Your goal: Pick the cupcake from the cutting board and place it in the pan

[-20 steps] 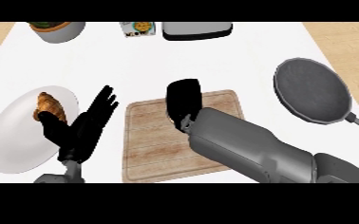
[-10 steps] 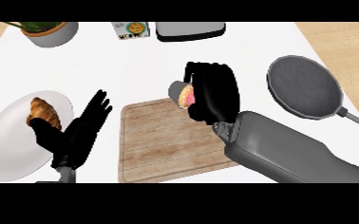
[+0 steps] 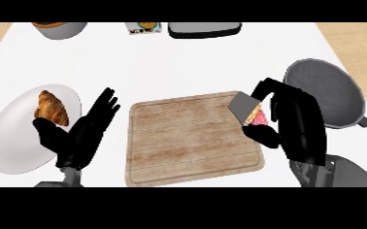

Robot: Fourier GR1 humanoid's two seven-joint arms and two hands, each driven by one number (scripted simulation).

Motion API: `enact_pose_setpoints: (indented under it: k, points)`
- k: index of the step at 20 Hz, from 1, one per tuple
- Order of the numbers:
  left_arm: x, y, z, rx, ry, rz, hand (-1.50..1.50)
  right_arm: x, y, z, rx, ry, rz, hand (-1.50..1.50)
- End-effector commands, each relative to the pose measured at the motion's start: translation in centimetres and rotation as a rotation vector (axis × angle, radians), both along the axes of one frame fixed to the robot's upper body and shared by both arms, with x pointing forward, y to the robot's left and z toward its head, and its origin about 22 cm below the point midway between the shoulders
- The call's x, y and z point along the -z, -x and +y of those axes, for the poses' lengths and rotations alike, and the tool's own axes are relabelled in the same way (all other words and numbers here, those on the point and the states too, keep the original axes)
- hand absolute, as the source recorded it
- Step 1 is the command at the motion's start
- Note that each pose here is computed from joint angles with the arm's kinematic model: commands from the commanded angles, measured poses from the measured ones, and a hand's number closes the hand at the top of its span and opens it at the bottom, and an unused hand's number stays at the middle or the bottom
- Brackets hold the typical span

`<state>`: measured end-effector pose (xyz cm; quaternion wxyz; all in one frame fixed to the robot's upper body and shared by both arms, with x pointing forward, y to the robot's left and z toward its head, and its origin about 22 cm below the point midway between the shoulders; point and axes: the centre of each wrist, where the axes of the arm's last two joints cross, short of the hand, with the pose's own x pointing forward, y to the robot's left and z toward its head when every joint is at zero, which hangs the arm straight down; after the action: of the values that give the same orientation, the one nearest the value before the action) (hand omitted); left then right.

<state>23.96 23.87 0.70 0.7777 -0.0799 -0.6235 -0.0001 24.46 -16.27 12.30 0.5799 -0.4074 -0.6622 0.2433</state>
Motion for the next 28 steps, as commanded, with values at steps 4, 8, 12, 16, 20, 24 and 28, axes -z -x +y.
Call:
enact_pose_setpoints:
  k: [4,8,12,16,20,24,28]
  points:
    - [-1.2,-1.7,-1.4,0.054,-0.014,-0.021,0.0,4.9,2.6,-8.9,0.186,0.089,-0.075,1.5]
    - [-1.8,-0.5,-2.6,0.084,-0.019,-0.019,0.0,6.8,0.6,-12.5,0.287,0.102,-0.103,1.5]
    - [-1.0,-1.8,-3.3,0.095,-0.028,-0.025,0.0,5.7,-3.4,-15.0,0.414,0.068,-0.197,1.5]
    - [0.2,-1.4,-0.5,0.102,-0.001,-0.013,0.0,9.3,-3.7,-18.3,0.498,0.083,-0.267,1.5]
    - [-1.6,-3.1,-2.5,0.106,0.003,-0.039,0.0,8.6,-7.3,-20.7,0.512,0.023,-0.28,1.5]
    - [-0.4,-1.7,-3.2,0.11,-0.001,-0.02,0.0,9.3,-7.7,-24.7,0.488,0.035,-0.257,1.5]
    - [-0.8,-3.1,-3.0,0.113,0.011,-0.029,0.0,9.3,-9.6,-26.1,0.484,0.023,-0.261,1.5]
